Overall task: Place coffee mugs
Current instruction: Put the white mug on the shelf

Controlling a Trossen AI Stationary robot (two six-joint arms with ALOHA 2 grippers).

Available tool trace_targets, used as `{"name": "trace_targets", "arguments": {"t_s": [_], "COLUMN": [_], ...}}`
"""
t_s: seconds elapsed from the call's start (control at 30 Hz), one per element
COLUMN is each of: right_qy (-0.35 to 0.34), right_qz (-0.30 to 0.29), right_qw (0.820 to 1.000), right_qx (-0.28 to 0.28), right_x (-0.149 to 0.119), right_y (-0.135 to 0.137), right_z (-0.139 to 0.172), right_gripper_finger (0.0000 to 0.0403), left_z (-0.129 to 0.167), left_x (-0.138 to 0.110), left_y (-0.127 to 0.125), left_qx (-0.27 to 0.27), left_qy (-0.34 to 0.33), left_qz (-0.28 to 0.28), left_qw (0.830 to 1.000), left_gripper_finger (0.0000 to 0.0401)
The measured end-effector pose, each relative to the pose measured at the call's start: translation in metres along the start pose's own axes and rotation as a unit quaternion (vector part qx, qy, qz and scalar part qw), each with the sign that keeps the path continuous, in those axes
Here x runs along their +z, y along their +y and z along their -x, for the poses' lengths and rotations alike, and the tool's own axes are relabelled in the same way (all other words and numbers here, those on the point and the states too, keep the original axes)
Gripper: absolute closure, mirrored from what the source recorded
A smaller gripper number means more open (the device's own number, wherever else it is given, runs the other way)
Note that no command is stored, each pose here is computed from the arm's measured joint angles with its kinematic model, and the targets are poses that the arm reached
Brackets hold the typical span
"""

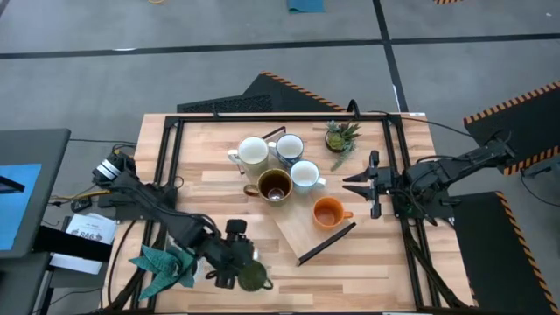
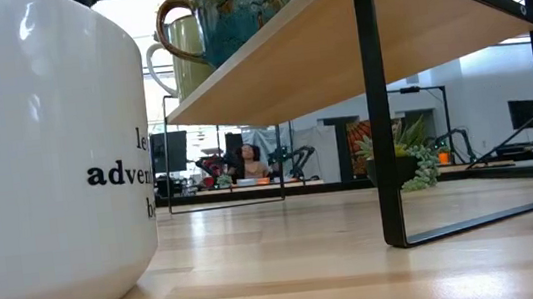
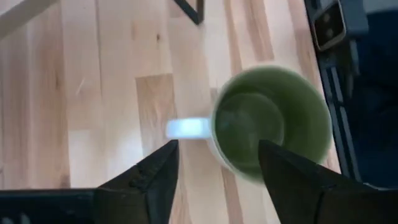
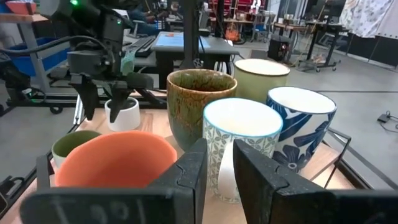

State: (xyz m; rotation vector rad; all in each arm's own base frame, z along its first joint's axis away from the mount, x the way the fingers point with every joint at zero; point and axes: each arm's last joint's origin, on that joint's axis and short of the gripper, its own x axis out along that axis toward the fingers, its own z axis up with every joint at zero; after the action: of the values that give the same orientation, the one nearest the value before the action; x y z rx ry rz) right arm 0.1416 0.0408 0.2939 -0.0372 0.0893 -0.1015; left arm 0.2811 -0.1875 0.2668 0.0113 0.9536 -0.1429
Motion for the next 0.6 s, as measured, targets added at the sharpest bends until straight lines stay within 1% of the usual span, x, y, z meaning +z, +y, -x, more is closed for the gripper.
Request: {"name": "trace_targets", "arguments": {"t_s": [0.17,0.27,0.37,0.47,0.53,0.6], "right_qy": [0.004,0.005,0.006,0.006,0.006,0.007], "right_qz": [0.002,0.002,0.003,0.003,0.004,0.005], "right_qw": [1.000,1.000,1.000,1.000,1.000,1.000], "right_qx": [0.000,0.000,0.000,0.000,0.000,0.000], "right_x": [-0.001,-0.001,-0.001,-0.001,-0.001,-0.001], "right_y": [0.000,0.000,0.000,0.000,0.000,0.000], "right_z": [0.000,0.000,0.000,0.000,0.000,0.000], "right_gripper_finger": [0.0300,0.0300,0.0300,0.0300,0.0300,0.0300], "left_z": [-0.002,-0.003,-0.010,-0.021,-0.028,-0.037], "left_x": [0.009,0.008,0.009,0.007,0.003,0.002], "left_y": [0.008,0.012,0.014,0.012,0.010,0.008], "left_qx": [-0.021,-0.025,-0.036,-0.047,-0.048,-0.053], "left_qy": [-0.010,0.006,0.018,0.034,0.061,0.073], "left_qz": [0.066,0.092,0.108,0.131,0.145,0.162], "left_qw": [0.998,0.995,0.993,0.990,0.986,0.983], "left_gripper_finger": [0.0184,0.0183,0.0183,0.0183,0.0183,0.0183]}}
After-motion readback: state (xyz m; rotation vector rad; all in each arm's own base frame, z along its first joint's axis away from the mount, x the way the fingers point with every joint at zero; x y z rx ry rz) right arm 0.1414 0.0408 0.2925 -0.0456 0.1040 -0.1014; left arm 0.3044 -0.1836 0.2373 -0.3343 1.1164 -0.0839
